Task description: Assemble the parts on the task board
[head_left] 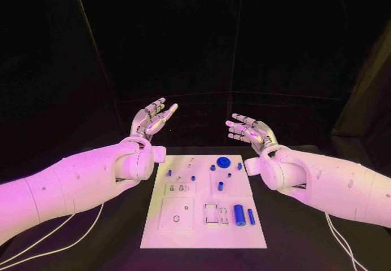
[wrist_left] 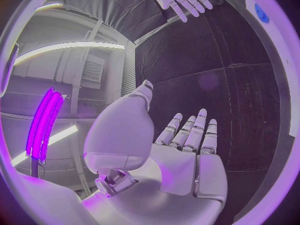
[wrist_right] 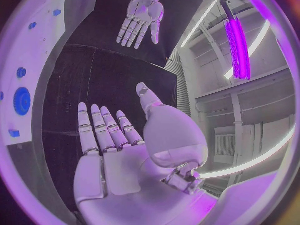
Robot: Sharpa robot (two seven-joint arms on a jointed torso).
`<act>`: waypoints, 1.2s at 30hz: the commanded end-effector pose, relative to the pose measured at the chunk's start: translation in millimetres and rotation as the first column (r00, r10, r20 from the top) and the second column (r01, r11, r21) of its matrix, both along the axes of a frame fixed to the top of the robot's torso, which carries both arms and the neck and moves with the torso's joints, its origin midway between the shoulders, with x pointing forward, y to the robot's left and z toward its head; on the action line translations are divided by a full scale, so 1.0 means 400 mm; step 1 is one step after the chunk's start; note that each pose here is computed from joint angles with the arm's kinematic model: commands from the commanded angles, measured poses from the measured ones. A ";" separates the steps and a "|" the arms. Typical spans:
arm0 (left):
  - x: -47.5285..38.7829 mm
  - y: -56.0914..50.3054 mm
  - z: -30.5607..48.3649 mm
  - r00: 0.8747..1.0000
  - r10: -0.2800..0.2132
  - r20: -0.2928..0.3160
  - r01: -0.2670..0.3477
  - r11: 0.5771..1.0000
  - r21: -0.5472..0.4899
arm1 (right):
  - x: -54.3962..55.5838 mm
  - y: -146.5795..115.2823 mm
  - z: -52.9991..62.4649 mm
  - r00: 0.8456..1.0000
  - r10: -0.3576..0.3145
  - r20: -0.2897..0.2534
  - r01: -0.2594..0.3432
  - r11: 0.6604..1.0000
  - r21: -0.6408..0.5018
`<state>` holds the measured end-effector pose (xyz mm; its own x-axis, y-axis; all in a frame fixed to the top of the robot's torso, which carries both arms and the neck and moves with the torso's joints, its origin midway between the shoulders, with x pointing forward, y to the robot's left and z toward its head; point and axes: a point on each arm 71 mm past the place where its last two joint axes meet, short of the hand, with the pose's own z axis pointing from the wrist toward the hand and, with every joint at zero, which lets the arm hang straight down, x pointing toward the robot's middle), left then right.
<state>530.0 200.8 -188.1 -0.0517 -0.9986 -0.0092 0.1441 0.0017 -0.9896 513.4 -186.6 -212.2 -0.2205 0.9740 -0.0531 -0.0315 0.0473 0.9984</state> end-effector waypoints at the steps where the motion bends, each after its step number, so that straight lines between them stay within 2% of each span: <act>1: -0.001 -0.012 0.012 0.996 -0.067 0.057 0.067 0.998 -0.012 | 0.006 0.028 0.001 0.984 0.179 -0.023 -0.180 0.983 -0.040; 7: -0.001 -0.012 0.012 0.996 -0.067 0.057 0.067 0.998 -0.012 | 0.014 0.030 0.003 0.979 0.204 -0.027 -0.205 0.977 -0.053; 8: 0.000 0.018 0.010 0.997 -0.063 0.047 0.065 0.998 -0.026 | 0.037 -0.040 0.018 0.971 0.172 0.165 -0.104 0.929 -0.356; 13: -0.007 0.025 0.011 0.995 -0.088 0.035 0.090 0.995 -0.036 | 0.040 -0.045 0.021 0.956 0.218 0.194 -0.102 0.872 -0.478; 21: -0.026 0.035 0.015 0.990 -0.141 0.020 0.142 0.989 -0.043 | 0.046 -0.045 0.041 0.929 0.296 0.222 -0.090 0.764 -0.639; 24: -0.035 0.042 0.017 0.987 -0.158 0.011 0.158 0.986 -0.046 | 0.050 -0.041 0.050 0.919 0.325 0.225 -0.083 0.715 -0.694; 30: -0.058 0.053 0.023 0.982 -0.191 -0.001 0.191 0.980 -0.056 | 0.055 -0.019 0.055 0.896 0.403 0.186 -0.087 0.570 -0.817; 31: -0.061 0.053 0.024 0.981 -0.195 -0.002 0.194 0.979 -0.058 | 0.056 -0.016 0.055 0.894 0.410 0.182 -0.086 0.554 -0.828; 36: -0.086 0.042 0.032 0.972 -0.237 -0.004 0.236 0.970 -0.062 | 0.057 0.006 0.052 0.875 0.459 0.155 -0.064 0.426 -0.902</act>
<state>498.4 223.4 -177.2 -0.2334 -0.9710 0.0524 0.1234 -0.0830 -0.9889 536.1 -186.7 -188.4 -0.2517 0.4318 -0.8661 -0.4817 0.7203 0.4991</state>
